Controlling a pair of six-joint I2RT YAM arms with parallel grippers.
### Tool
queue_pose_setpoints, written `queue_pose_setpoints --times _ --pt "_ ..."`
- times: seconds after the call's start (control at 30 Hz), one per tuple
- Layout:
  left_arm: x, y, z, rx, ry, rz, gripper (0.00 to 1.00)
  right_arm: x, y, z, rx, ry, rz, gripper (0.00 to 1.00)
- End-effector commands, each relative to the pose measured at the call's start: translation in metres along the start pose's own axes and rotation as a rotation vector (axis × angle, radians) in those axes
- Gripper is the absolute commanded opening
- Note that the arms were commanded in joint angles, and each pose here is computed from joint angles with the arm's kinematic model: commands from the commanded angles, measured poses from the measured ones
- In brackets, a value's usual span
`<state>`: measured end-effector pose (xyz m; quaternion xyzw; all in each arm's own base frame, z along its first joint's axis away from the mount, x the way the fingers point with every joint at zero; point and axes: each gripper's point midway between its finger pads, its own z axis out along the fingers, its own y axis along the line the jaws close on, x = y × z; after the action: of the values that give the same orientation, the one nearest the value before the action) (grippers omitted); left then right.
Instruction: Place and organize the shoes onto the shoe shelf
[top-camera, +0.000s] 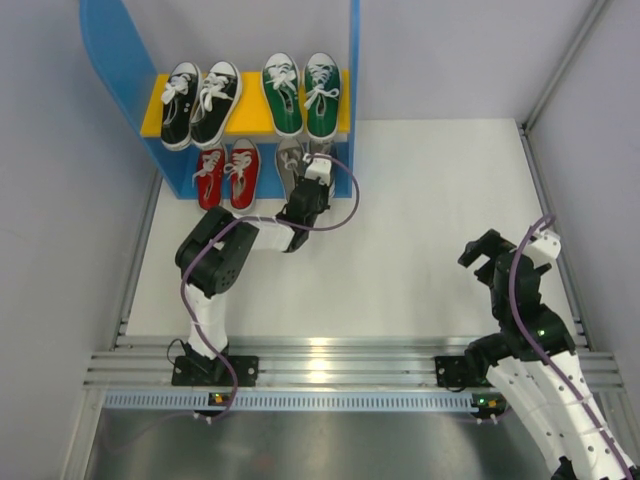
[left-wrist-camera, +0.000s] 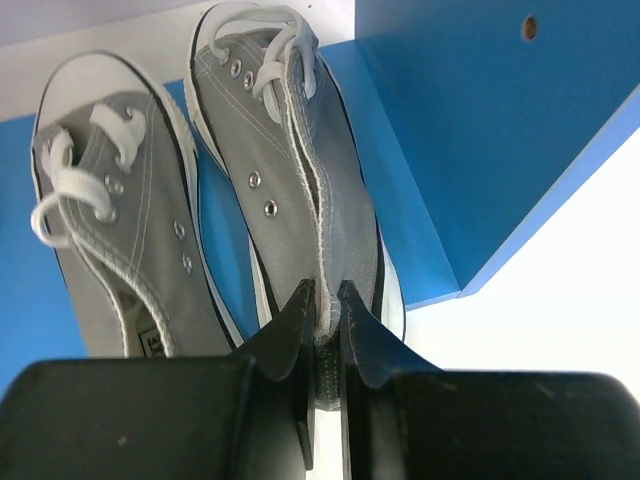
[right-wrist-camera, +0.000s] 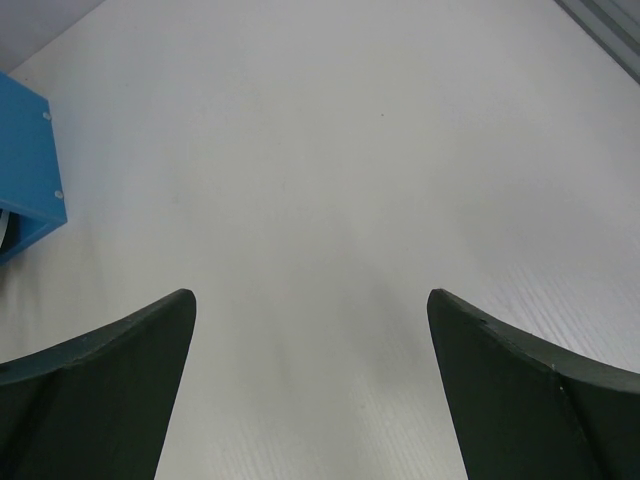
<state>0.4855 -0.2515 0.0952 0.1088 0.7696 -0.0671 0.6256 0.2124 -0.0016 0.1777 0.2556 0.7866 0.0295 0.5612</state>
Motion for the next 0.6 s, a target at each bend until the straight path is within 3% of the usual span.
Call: queue_pose_setpoints --times 0.0,0.27,0.57 --pt "-0.024 0.008 -0.006 -0.03 -0.091 -0.116 0.0 -0.011 0.008 -0.002 -0.029 -0.028 0.006 0.99" --pt "0.01 0.002 -0.022 -0.027 -0.016 -0.139 0.0 -0.011 0.008 -0.004 -0.038 -0.029 0.017 1.0" --pt "0.004 0.003 -0.037 -0.004 0.002 -0.08 0.0 -0.012 0.009 -0.005 -0.046 -0.036 0.026 0.99"
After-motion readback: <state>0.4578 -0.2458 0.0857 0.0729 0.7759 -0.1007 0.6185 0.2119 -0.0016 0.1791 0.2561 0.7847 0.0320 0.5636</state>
